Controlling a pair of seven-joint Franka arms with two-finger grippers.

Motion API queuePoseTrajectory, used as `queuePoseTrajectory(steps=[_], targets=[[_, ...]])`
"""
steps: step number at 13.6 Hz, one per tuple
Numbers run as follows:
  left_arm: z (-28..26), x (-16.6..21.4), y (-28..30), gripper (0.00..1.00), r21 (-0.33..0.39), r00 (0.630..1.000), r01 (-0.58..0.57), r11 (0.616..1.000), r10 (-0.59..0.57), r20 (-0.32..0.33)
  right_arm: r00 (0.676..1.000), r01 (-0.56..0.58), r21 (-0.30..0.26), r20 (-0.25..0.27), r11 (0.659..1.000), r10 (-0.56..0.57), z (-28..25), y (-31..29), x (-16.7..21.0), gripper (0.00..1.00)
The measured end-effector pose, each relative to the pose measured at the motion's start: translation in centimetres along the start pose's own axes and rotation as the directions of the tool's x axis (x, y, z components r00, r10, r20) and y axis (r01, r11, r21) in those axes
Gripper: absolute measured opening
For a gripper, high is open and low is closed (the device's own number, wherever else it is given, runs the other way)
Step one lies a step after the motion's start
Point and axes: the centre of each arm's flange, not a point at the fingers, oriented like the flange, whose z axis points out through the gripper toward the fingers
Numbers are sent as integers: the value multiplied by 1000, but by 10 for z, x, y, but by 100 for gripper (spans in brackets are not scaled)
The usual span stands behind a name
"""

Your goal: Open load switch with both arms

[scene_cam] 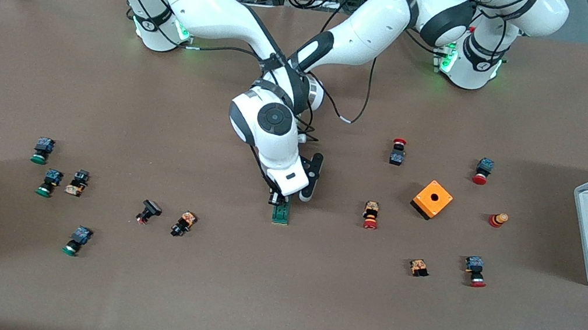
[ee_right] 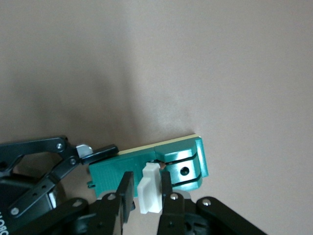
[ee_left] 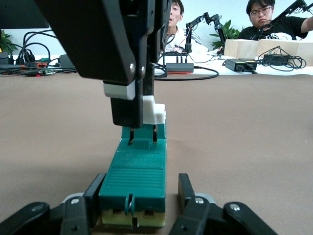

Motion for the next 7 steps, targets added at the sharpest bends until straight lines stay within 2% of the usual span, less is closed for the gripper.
queuePoseTrajectory(steps=[7], targets=[[0, 0, 0, 66, 0, 1000, 0, 1000, 0, 0, 1000, 4, 2, 4, 1000, -4, 1, -2, -1, 28]])
